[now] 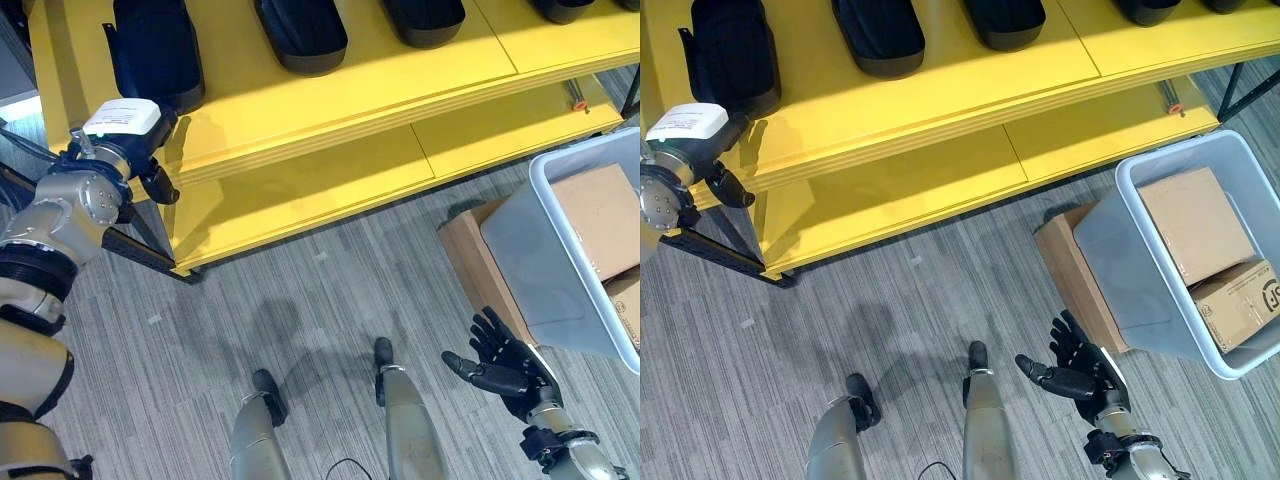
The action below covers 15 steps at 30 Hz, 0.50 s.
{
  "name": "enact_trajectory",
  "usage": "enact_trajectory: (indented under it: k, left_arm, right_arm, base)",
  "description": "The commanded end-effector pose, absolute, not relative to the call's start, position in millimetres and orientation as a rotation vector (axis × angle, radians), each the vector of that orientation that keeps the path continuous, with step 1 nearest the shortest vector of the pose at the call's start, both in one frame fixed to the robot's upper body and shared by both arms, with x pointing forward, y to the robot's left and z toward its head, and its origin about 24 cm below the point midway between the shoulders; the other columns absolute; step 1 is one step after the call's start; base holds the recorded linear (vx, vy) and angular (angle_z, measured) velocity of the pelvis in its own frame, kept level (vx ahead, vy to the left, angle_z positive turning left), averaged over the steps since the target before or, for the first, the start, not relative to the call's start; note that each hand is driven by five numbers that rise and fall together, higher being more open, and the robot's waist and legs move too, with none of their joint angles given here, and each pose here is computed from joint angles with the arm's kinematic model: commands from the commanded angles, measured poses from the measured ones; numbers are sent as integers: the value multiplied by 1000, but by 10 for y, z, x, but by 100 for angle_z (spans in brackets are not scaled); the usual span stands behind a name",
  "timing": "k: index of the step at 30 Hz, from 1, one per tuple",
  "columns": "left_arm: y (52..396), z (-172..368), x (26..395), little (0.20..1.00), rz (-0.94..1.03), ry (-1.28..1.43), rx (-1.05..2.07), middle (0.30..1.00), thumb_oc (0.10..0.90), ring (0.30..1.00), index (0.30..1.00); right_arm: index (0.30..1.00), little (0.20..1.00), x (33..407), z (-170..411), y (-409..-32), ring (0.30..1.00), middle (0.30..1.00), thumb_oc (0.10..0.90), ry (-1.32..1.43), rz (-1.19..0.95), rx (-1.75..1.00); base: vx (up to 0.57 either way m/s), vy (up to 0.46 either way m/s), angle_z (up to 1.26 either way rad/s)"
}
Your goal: Move parts from the plastic box to the shelf.
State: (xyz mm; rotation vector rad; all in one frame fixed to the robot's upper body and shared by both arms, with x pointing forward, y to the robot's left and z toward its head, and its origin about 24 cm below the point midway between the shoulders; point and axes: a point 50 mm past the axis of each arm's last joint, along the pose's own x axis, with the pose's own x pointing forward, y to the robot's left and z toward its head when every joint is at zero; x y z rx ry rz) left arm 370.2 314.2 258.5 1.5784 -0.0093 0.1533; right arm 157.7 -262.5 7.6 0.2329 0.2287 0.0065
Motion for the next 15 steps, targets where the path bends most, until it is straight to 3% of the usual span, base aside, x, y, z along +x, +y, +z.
enact_trajectory:
  k: [1, 15]
  left_arm:
    - [3143, 3238, 3647, 1000, 358, -179, 1552, 1000, 900, 1000, 1000]
    - [3220, 3263, 3665, 1000, 401, -130, 1548, 1000, 900, 1000, 1000]
  right_arm:
    - [1000, 1000, 1682, 445, -2803, 1000, 1000, 900, 62, 14, 160]
    - [1000, 1000, 1662, 422, -2804, 1000, 1000, 900, 74, 14, 171]
  base:
    - [0, 0, 0]
    - [3, -2, -2]
